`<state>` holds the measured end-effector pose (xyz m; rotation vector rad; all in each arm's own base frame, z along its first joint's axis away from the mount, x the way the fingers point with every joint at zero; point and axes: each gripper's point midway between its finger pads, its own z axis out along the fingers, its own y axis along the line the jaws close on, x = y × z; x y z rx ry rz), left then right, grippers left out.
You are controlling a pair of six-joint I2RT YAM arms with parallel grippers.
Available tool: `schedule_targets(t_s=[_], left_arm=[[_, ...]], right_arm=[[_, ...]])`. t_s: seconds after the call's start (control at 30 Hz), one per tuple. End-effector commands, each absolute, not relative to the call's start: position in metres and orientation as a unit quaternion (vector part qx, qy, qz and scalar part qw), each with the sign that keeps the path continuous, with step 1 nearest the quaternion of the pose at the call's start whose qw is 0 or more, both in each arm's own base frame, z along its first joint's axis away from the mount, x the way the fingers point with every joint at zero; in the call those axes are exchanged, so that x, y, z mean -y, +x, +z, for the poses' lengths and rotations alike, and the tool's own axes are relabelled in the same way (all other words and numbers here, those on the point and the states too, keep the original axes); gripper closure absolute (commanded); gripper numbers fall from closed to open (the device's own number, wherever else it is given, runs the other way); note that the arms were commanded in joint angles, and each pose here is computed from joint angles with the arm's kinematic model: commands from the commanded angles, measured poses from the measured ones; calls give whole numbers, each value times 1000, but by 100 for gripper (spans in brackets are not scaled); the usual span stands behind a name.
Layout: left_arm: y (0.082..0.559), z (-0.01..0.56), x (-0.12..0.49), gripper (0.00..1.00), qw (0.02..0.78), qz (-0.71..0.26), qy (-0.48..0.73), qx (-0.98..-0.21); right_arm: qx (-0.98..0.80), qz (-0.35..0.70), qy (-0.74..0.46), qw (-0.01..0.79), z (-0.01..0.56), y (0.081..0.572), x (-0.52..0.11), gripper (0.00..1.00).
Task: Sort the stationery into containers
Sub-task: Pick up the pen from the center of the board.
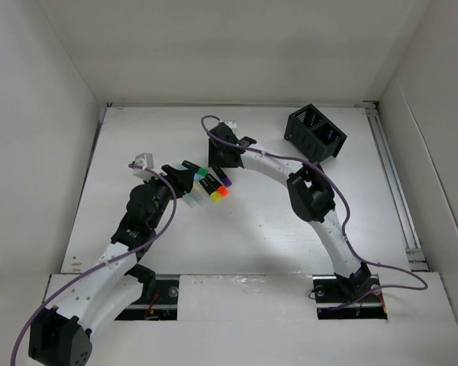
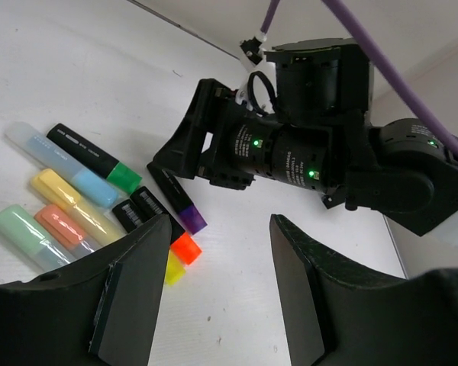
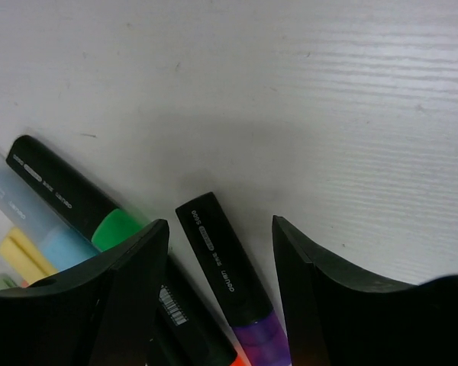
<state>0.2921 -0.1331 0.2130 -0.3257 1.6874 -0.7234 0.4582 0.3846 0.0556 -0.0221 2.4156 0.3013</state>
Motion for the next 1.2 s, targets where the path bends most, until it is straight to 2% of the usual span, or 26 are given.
schedule_targets(t_s=[0.0,0.2,0.37,0.57,0.67,0.73,0.8,0.87,0.9,0.97,1.1,1.13,1.17], left_arm=[[295,243,139,49,615,-337,-133,-700],[293,238,141,48,611,-339,-130,-704],[293,238,141,48,611,-338,-130,-704],[292,242,140,48,614,-341,-130,-700],[292,244,140,46,617,-342,-129,-697],[292,242,140,46,614,-341,-130,-700],[293,244,140,46,617,-343,-129,-696],[293,244,140,46,617,-343,-129,-696],[294,241,141,46,614,-341,-130,-700],[293,241,142,46,612,-344,-126,-701],[293,241,142,46,612,-344,-126,-701],[293,241,142,46,612,-344,-126,-701],[293,241,142,46,612,-344,-126,-701]], right_arm=[[-938,128,-41,319,51,447,-395,38],[-940,130,-44,312,43,449,-399,41],[-942,104,-37,316,36,453,-392,53],[-939,56,-22,339,38,462,-374,58],[-938,25,-20,346,41,462,-361,66],[-940,4,-15,341,35,460,-345,68],[-938,7,-4,345,40,462,-337,66],[-941,19,6,337,35,462,-330,56],[-941,19,6,337,35,462,-330,47],[-943,26,7,331,34,463,-329,46],[-946,31,12,321,26,468,-324,66],[-946,40,10,320,28,469,-328,78],[-948,51,10,313,28,469,-328,82]])
